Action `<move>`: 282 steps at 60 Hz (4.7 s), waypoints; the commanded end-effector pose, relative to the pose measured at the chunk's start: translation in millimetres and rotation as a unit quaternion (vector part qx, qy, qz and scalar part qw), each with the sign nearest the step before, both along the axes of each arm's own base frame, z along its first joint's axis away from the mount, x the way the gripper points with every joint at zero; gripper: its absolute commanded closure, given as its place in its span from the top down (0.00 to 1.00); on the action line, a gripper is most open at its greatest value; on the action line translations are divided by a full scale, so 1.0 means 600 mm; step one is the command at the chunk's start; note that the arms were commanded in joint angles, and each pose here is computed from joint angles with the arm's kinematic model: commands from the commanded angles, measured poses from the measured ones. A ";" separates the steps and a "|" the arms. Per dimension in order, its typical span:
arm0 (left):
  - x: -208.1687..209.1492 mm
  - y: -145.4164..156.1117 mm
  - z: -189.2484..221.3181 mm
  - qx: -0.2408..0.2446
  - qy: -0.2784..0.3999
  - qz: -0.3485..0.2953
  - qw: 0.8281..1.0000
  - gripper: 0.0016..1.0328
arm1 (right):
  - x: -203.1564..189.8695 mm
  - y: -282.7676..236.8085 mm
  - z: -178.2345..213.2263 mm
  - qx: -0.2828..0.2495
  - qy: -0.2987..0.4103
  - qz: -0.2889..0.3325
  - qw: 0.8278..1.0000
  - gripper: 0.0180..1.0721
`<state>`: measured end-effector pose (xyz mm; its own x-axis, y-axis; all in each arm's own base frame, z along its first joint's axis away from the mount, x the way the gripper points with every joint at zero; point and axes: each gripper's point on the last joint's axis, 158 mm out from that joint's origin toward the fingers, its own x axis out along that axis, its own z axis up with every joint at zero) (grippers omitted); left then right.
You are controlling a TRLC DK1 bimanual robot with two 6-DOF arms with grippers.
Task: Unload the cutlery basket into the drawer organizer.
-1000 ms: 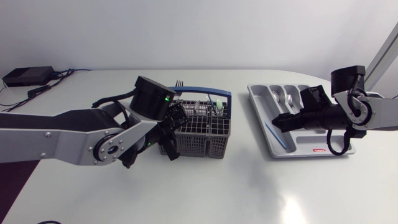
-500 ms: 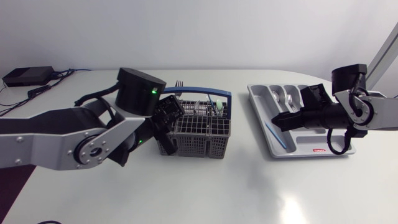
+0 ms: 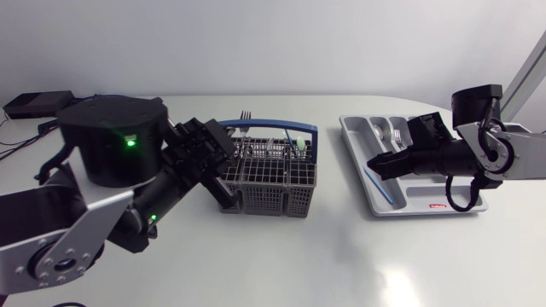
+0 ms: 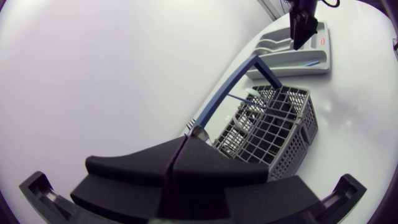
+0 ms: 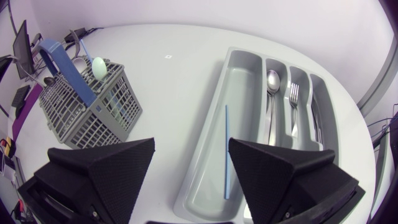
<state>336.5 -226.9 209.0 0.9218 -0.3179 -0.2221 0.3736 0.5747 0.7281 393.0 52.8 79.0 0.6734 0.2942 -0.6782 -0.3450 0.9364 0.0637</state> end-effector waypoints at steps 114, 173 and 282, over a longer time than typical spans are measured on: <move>-0.009 -0.187 0.030 -0.246 0.333 -0.081 0.907 0.13 | -0.103 0.297 0.154 -0.071 -0.206 0.118 0.969 0.55; -0.005 -0.190 0.031 -0.254 0.334 -0.078 0.904 0.22 | -0.121 0.305 0.109 -0.100 -0.189 0.133 0.968 0.12; 0.004 0.007 -0.115 -0.054 0.352 -0.009 0.934 0.72 | -0.125 -0.051 0.021 -0.135 -0.169 0.330 0.919 0.12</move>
<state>343.0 -227.4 159.5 0.5833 -0.4089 -0.7019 0.7331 0.6371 0.2381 310.9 34.0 94.4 0.5998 0.5673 -0.5642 -0.7895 0.5341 -0.3024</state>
